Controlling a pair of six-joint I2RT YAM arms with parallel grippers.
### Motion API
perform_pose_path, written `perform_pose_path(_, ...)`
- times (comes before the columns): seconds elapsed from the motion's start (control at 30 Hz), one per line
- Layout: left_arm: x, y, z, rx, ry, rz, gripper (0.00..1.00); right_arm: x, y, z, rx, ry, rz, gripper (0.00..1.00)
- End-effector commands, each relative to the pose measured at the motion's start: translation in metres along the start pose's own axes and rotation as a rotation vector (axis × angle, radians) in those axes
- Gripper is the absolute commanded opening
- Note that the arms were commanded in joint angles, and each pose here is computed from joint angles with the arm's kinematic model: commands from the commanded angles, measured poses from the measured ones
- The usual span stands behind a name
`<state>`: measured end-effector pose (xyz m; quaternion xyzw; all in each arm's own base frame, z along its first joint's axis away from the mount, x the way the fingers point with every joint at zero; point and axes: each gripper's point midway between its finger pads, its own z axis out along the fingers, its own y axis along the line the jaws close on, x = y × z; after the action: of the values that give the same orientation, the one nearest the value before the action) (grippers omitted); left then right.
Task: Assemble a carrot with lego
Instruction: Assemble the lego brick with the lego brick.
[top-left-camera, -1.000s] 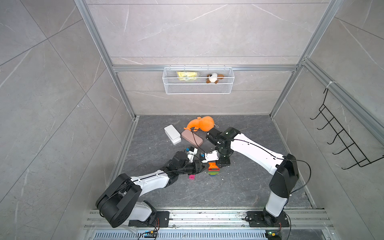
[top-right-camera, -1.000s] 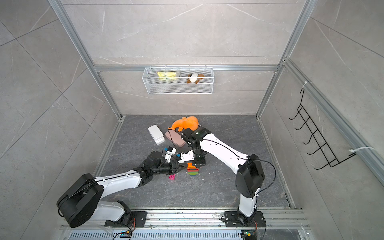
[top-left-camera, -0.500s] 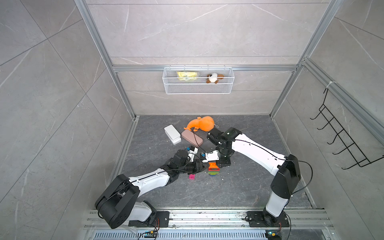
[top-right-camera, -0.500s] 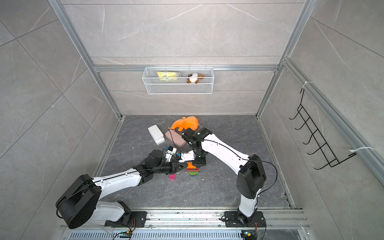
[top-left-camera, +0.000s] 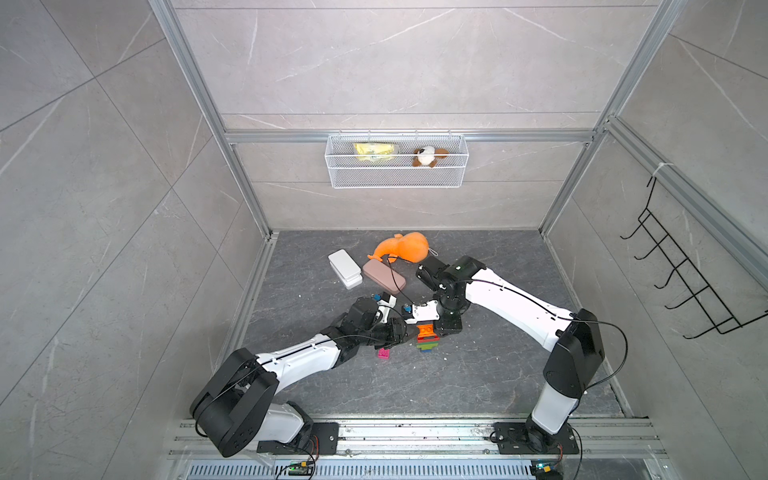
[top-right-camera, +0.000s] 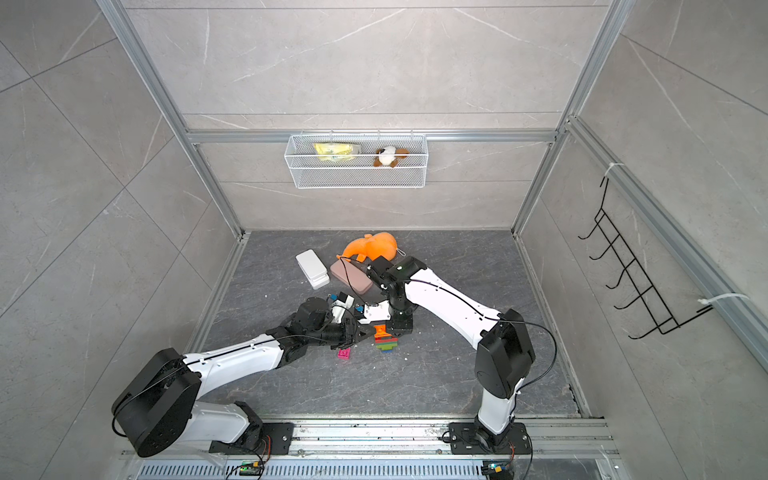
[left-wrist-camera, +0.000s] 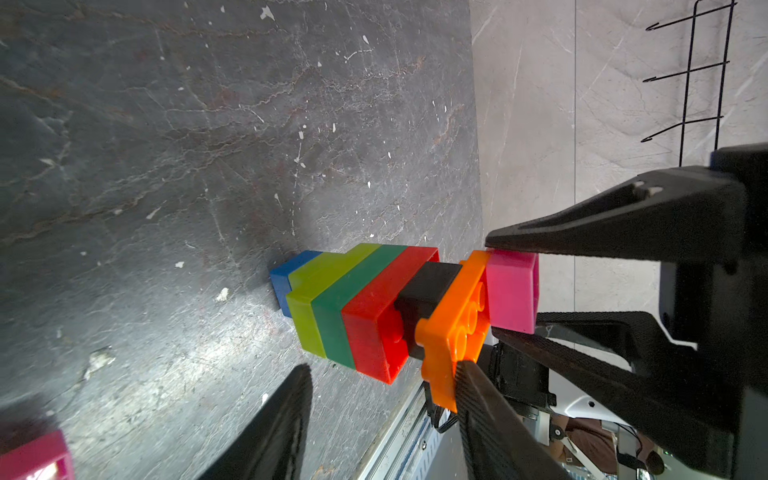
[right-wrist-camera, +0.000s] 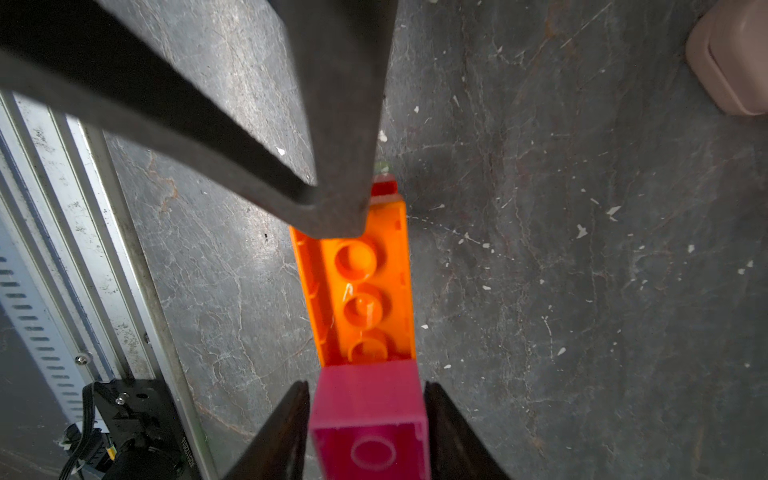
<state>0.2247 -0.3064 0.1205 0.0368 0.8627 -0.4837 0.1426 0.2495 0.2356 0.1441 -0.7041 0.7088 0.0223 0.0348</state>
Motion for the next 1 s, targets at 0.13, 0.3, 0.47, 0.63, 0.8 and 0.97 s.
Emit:
perform_pose_path(0.13, -0.006, -0.008, -0.007, -0.024, -0.013, 0.036, 0.65, -0.001, -0.001, -0.020, 0.034, -0.091, 0.043, 0.60)
perform_pose_path(0.3, -0.020, -0.026, -0.021, -0.012, -0.085, 0.119, 0.73, -0.003, -0.007, -0.043, 0.068, -0.205, 0.102, 0.61)
perform_pose_path(0.47, -0.037, -0.028, -0.054, -0.126, -0.193, 0.335, 0.75, -0.010, -0.009, -0.086, 0.112, -0.399, 0.202, 0.61)
perform_pose_path(0.63, -0.038, -0.014, -0.089, -0.303, -0.223, 0.660, 0.73, -0.016, -0.002, -0.112, 0.080, -0.588, 0.296, 0.63)
perform_pose_path(0.8, -0.013, 0.041, -0.100, -0.532, 0.011, 0.988, 0.73, -0.005, -0.015, -0.108, 0.037, -0.675, 0.496, 0.67)
perform_pose_path(0.97, 0.010, 0.084, -0.093, -0.601, 0.263, 1.222, 0.75, 0.018, -0.038, -0.096, -0.006, -0.758, 0.690, 0.71)
